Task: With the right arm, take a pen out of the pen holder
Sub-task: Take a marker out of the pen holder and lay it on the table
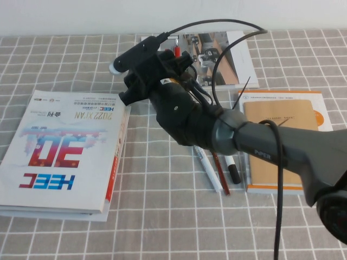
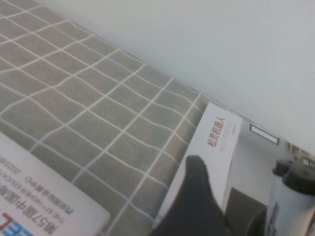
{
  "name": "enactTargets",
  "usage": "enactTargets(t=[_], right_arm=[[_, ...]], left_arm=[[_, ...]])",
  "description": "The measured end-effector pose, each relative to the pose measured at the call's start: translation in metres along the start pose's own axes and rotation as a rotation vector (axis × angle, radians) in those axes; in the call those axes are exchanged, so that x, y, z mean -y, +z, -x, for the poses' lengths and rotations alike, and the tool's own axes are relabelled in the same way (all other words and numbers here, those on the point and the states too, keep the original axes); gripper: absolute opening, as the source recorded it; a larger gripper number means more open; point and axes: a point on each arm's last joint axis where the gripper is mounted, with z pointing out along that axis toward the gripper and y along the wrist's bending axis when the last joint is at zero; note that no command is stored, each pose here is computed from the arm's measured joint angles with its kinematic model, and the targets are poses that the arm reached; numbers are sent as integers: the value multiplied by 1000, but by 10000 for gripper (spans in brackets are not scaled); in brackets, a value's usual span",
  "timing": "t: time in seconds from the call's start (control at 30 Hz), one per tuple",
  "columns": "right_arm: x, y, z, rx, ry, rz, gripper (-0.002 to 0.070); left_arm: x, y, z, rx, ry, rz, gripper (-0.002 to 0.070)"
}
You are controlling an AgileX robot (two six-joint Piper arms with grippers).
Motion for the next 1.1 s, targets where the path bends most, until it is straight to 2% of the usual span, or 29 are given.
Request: enactTargets(t=[0.3,0.53,0.83,1.1], right_arm=[[7,15,-8,-30,29,-64,448],[14,18,-11,-40,38,-80,435],[9,25,-23,-67,58,-82,415],[12,29,-19,-51,72,-90,415]], left_arm=[[0,0,0,0,0,0,-5],[0,0,0,0,0,0,-5],[0,0,0,0,0,0,-5],[0,0,0,0,0,0,-5]])
